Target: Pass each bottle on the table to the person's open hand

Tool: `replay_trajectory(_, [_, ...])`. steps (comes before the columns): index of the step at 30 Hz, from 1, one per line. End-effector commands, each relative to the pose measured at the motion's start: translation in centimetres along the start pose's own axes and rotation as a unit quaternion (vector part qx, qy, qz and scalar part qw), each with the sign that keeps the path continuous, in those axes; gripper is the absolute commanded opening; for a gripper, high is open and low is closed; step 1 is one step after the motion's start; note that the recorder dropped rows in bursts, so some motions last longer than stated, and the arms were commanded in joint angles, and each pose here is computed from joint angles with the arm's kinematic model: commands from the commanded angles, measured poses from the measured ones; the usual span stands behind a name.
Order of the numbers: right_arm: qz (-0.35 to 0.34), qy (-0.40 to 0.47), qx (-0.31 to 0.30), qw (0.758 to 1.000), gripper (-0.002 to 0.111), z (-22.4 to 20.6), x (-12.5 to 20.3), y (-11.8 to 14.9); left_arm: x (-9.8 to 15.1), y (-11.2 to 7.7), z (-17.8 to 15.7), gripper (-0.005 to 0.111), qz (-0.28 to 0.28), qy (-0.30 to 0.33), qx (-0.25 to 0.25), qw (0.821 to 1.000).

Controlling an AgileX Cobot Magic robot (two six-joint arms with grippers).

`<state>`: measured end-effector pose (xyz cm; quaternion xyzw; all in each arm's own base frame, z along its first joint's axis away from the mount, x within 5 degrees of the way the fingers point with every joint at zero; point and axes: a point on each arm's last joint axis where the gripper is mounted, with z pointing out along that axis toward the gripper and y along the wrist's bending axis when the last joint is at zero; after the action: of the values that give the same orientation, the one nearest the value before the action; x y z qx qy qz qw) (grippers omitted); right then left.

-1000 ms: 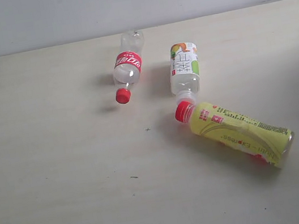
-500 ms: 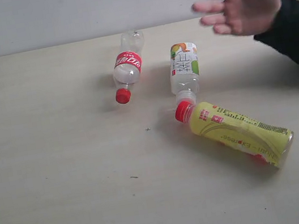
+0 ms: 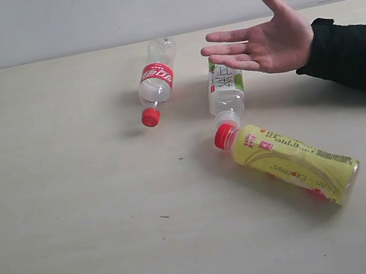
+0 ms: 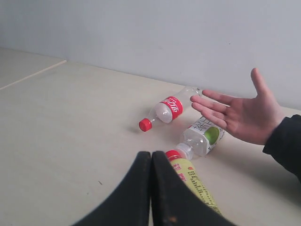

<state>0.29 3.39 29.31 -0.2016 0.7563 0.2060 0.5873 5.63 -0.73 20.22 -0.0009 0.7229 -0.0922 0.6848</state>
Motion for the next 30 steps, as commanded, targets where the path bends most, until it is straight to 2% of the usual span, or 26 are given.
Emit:
replay_trajectory(1, [-0.001,-0.005,0.001,1.000,0.000,0.0,0.0,0.0,0.0,0.0,0.0,0.000,-0.004,-0.004,0.001,1.000])
replay_trajectory(17, [0.000,-0.007,0.002,1.000,0.000,0.0,0.0,0.0,0.0,0.0,0.0,0.000,-0.004,-0.004,0.001,1.000])
replay_trajectory(22, [0.012,0.025,-0.001,1.000,0.003,0.9,-0.2,-0.3,0.0,0.0,0.0,0.000,-0.004,-0.004,0.001,1.000])
replay_trajectory(27, [0.025,0.063,0.022,0.997,0.009,3.4,-2.4,-1.7,0.0,0.0,0.0,0.000,-0.004,-0.004,0.001,1.000])
replay_trajectory(30, [0.026,0.123,0.036,0.991,0.013,5.5,-4.5,-2.9,0.0,0.0,0.0,0.000,-0.004,-0.004,0.001,1.000])
